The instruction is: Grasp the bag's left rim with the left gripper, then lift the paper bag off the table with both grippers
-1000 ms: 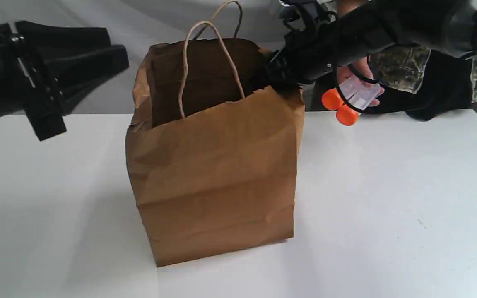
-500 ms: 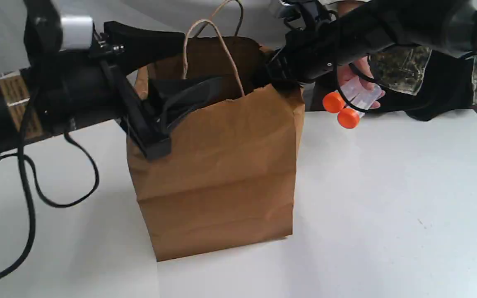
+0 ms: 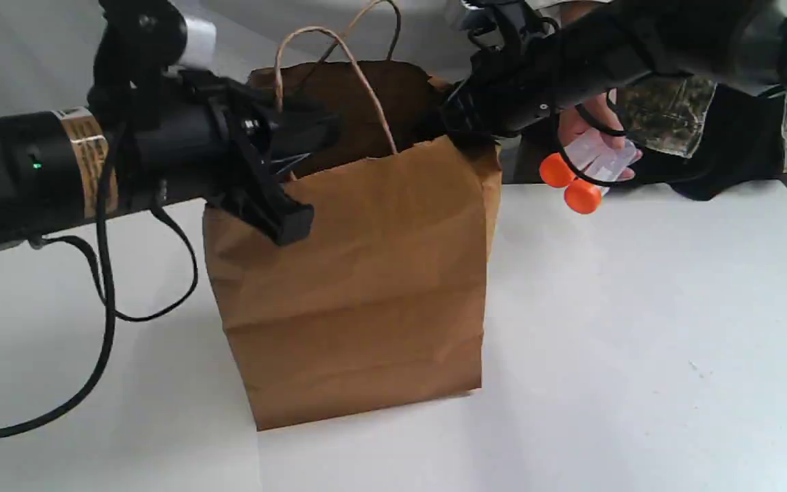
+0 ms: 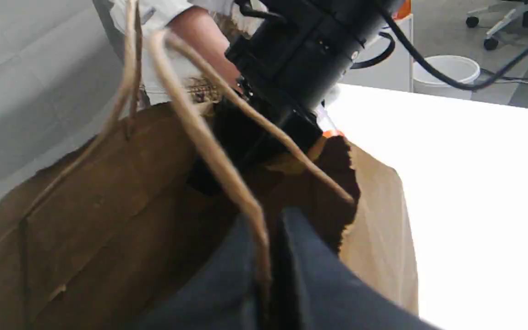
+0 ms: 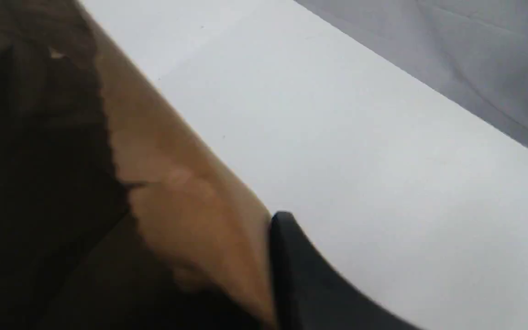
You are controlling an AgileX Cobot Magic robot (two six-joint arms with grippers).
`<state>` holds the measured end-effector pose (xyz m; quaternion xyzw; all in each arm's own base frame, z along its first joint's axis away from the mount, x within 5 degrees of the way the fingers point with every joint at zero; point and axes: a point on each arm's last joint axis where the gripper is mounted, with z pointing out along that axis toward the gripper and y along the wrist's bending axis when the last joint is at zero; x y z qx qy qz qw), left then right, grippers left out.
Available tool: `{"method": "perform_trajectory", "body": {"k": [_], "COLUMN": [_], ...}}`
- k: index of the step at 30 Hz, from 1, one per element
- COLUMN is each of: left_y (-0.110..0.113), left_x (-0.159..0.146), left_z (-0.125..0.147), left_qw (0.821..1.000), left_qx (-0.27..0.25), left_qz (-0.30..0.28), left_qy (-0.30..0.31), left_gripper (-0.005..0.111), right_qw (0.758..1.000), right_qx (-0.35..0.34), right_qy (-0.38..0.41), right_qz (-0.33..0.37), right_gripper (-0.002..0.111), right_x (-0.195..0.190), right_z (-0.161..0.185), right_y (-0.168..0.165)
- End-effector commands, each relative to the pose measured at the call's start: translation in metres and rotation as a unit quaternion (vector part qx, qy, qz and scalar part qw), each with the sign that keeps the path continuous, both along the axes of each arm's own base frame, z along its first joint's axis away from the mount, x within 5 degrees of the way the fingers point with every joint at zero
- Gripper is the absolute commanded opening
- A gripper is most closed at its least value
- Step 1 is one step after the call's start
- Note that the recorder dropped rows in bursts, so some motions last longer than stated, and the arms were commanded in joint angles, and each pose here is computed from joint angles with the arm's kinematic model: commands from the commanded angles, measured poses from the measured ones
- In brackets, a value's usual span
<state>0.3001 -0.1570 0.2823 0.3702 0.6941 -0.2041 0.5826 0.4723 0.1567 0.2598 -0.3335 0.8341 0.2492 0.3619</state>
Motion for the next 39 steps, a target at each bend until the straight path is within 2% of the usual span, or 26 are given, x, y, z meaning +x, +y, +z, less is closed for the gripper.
{"method": "perform_trajectory", "body": {"k": [1, 5, 7, 10, 13, 16, 20, 24, 29, 39], "left_y": [-0.002, -0.007, -0.009, -0.009, -0.01, -0.012, -0.019, -0.034, -0.047, -0.047], "left_x": [0.0, 0.005, 0.007, 0.01, 0.011, 0.015, 0.025, 0.034, 0.032, 0.033], "left_z": [0.018, 0.051, 0.067, 0.094, 0.119, 0.129, 0.122, 0.102, 0.094, 0.094], "left_qw": [1.0, 0.999, 0.999, 0.999, 0.997, 0.997, 0.996, 0.996, 0.996, 0.997], "left_qx": [-0.019, -0.051, -0.042, -0.04, -0.072, -0.079, -0.079, -0.073, -0.058, -0.054], "left_qz": [0.003, -0.006, -0.015, -0.012, -0.011, -0.014, -0.028, -0.044, -0.057, -0.055], "left_qy": [-0.001, 0.009, 0.011, 0.015, 0.005, -0.009, 0.007, 0.037, 0.034, 0.027], "left_gripper": [0.0, 0.0, 0.0, 0.0, 0.0, 0.0, 0.0, 0.0, 0.0, 0.0], "right_qw": [1.0, 0.997, 0.994, 0.989, 0.98, 0.968, 0.955, 0.949, 0.949, 0.952], "right_qx": [0.008, 0.023, 0.02, 0.0, -0.023, -0.056, -0.093, -0.128, -0.146, -0.149], "right_qy": [0.01, 0.067, 0.098, 0.141, 0.19, 0.236, 0.266, 0.26, 0.242, 0.224], "right_qz": [-0.001, -0.031, -0.038, -0.04, -0.057, -0.066, -0.098, -0.123, -0.14, -0.148], "right_gripper": [0.0, 0.0, 0.0, 0.0, 0.0, 0.0, 0.0, 0.0, 0.0, 0.0], "right_x": [-0.002, -0.005, -0.008, -0.014, -0.019, -0.026, -0.028, -0.027, -0.023, -0.02], "right_z": [0.003, 0.0, -0.002, -0.007, -0.012, -0.017, -0.022, -0.025, -0.025, -0.025], "right_y": [0.002, 0.001, 0.001, -0.002, -0.006, -0.01, -0.018, -0.026, -0.03, -0.032]}}
